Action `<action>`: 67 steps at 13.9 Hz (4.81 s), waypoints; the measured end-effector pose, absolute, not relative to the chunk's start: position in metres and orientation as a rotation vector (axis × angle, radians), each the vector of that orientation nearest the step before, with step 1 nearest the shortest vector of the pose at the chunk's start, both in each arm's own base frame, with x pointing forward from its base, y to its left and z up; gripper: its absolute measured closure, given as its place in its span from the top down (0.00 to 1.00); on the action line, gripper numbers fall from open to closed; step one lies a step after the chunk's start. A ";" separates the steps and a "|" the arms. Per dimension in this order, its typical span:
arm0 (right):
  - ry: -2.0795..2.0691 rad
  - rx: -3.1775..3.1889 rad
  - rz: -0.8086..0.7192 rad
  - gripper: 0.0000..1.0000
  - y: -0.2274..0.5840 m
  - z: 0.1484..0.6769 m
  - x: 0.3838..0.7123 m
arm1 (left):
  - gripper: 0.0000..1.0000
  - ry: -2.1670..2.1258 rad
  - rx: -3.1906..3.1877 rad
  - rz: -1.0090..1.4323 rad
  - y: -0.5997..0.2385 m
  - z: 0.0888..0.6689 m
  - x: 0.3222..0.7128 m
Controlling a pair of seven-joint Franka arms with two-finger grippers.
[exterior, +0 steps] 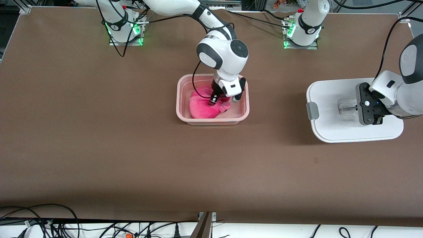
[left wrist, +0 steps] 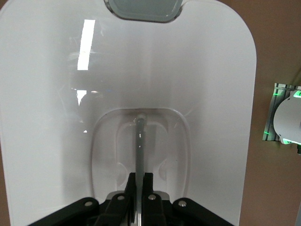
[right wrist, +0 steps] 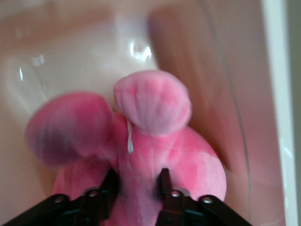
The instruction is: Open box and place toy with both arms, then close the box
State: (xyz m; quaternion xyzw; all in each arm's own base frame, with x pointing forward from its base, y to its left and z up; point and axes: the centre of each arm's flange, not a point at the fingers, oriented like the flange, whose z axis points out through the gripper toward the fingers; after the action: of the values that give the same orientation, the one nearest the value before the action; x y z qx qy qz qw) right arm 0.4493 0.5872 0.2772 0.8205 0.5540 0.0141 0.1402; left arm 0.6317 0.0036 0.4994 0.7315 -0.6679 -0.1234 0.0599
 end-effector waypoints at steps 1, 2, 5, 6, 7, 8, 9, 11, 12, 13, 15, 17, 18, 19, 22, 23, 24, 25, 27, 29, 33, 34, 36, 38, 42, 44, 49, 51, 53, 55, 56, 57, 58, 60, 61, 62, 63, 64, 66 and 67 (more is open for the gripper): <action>1.568 2.408 0.090 0.60 0.593 0.283 0.449 | 0.07 -2.022 2.213 -0.374 0.003 0.499 0.632; 1.534 2.442 0.126 0.69 0.597 0.290 0.450 | 0.07 -2.024 2.211 -0.374 0.002 0.499 0.632; 1.409 2.605 0.169 0.99 0.592 0.336 0.469 | 0.07 -2.027 2.210 -0.371 0.001 0.501 0.632; 1.335 2.669 0.180 1.00 0.574 0.364 0.489 | 0.07 -2.028 2.211 -0.370 0.001 0.501 0.632; 1.252 2.730 0.203 1.00 0.549 0.393 0.513 | 0.07 -2.029 2.211 -0.368 0.001 0.502 0.632; 1.163 2.791 0.227 1.00 0.517 0.421 0.539 | 0.07 -2.031 2.211 -0.367 0.000 0.502 0.632; 1.077 2.843 0.231 1.00 0.481 0.447 0.563 | 0.07 -2.032 2.209 -0.366 -0.001 0.503 0.632; 0.919 2.900 0.179 1.00 0.412 0.487 0.593 | 0.07 -2.039 2.199 -0.368 -0.005 0.503 0.631; 0.843 2.919 0.166 1.00 0.383 0.505 0.602 | 0.07 -2.051 2.184 -0.367 -0.010 0.503 0.631; 0.764 2.947 0.156 1.00 0.355 0.521 0.609 | 0.07 -2.074 2.156 -0.362 -0.022 0.504 0.630; 0.591 3.016 0.116 1.00 0.290 0.545 0.617 | 0.07 -2.150 2.065 -0.336 -0.067 0.505 0.627; 0.415 3.080 0.071 1.00 0.204 0.561 0.620 | 0.07 -2.226 1.977 -0.314 -0.132 0.508 0.616; 0.329 3.112 0.040 1.00 0.156 0.568 0.613 | 0.07 -2.231 1.979 -0.307 -0.167 0.510 0.607; 0.254 3.142 0.011 1.00 0.113 0.575 0.600 | 0.07 -2.227 2.000 -0.296 -0.200 0.511 0.599; 0.144 3.210 -0.023 1.00 0.023 0.596 0.552 | 0.07 -2.226 2.056 -0.249 -0.294 0.500 0.573; 0.122 3.221 -0.033 1.00 0.010 0.599 0.542 | 0.07 -2.220 2.072 -0.238 -0.324 0.491 0.563; 0.112 3.225 -0.038 1.00 0.005 0.599 0.536 | 0.07 -2.217 2.083 -0.220 -0.355 0.479 0.554; 0.116 3.224 -0.044 1.00 0.006 0.597 0.535 | 0.07 -2.214 2.090 -0.200 -0.381 0.466 0.545; 0.137 3.220 -0.060 1.00 0.014 0.592 0.536 | 0.07 -2.200 2.098 -0.182 -0.416 0.441 0.535; 0.152 3.215 -0.070 1.00 0.020 0.589 0.537 | 0.07 -2.187 2.101 -0.191 -0.439 0.421 0.525; 0.178 3.184 -0.071 1.00 0.026 0.588 0.537 | 0.07 -2.146 2.140 -0.168 -0.477 0.397 0.505; 0.181 3.178 -0.069 1.00 0.026 0.588 0.538 | 0.07 -2.135 2.150 -0.157 -0.486 0.391 0.501; 0.183 3.164 -0.063 1.00 0.025 0.588 0.538 | 0.07 -2.107 2.173 -0.141 -0.497 0.380 0.497; 0.187 3.156 -0.041 1.00 0.026 0.589 0.540 | 0.07 -2.087 2.188 -0.144 -0.500 0.371 0.496; 0.190 3.149 -0.021 1.00 0.026 0.589 0.542 | 0.07 -2.061 2.209 -0.159 -0.510 0.356 0.490; 0.192 3.148 -0.027 1.00 0.026 0.589 0.542 | 0.07 -2.057 2.214 -0.164 -0.511 0.350 0.491; 0.195 3.147 -0.036 1.00 0.027 0.588 0.542 | 0.07 -2.045 2.229 -0.150 -0.509 0.351 0.495; 0.197 3.146 -0.042 1.00 0.028 0.585 0.543 | 0.07 -2.041 2.237 -0.144 -0.508 0.352 0.498; 0.203 3.145 -0.046 1.00 0.030 0.584 0.544 | 0.07 -2.038 2.240 -0.140 -0.507 0.351 0.499; 0.215 3.143 -0.046 1.00 0.035 0.584 0.543 | 0.07 -2.043 2.242 -0.135 -0.508 0.351 0.501; 0.224 3.142 -0.046 1.00 0.038 0.584 0.543 | 0.07 -2.047 2.242 -0.135 -0.509 0.350 0.501; 0.227 3.142 -0.046 1.00 0.039 0.584 0.543 | 0.07 -2.050 2.240 -0.139 -0.510 0.348 0.501; 0.225 3.142 -0.041 1.00 0.038 0.584 0.543 | 0.07 -2.057 2.238 -0.144 -0.512 0.347 0.499; 0.223 3.142 -0.003 1.00 0.038 0.586 0.546 | 0.07 -2.099 2.238 -0.139 -0.515 0.348 0.496; 0.224 3.142 0.007 1.00 0.038 0.587 0.547 | 0.07 -2.128 2.235 -0.137 -0.519 0.348 0.493; 0.222 3.142 0.007 1.00 0.039 0.587 0.547 | 0.07 -2.162 2.232 -0.136 -0.522 0.346 0.490; 0.219 3.142 0.005 1.00 0.040 0.586 0.547 | 0.07 -2.194 2.230 -0.135 -0.525 0.344 0.487; 0.216 3.141 0.000 1.00 0.041 0.584 0.548 | 0.07 -2.216 2.230 -0.131 -0.526 0.345 0.486; 0.216 3.139 -0.006 1.00 0.042 0.581 0.550 | 0.07 -2.232 2.230 -0.126 -0.528 0.345 0.486; 0.214 3.139 -0.002 1.00 0.042 0.580 0.551 | 0.07 -2.233 2.230 -0.126 -0.528 0.345 0.486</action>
State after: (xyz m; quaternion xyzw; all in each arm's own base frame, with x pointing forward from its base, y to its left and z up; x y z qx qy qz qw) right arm 0.5506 0.0424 0.5801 0.9977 0.0682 -0.0007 -0.0024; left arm 0.4857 -0.5276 0.3453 0.7061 -0.7069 -0.0398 -0.0085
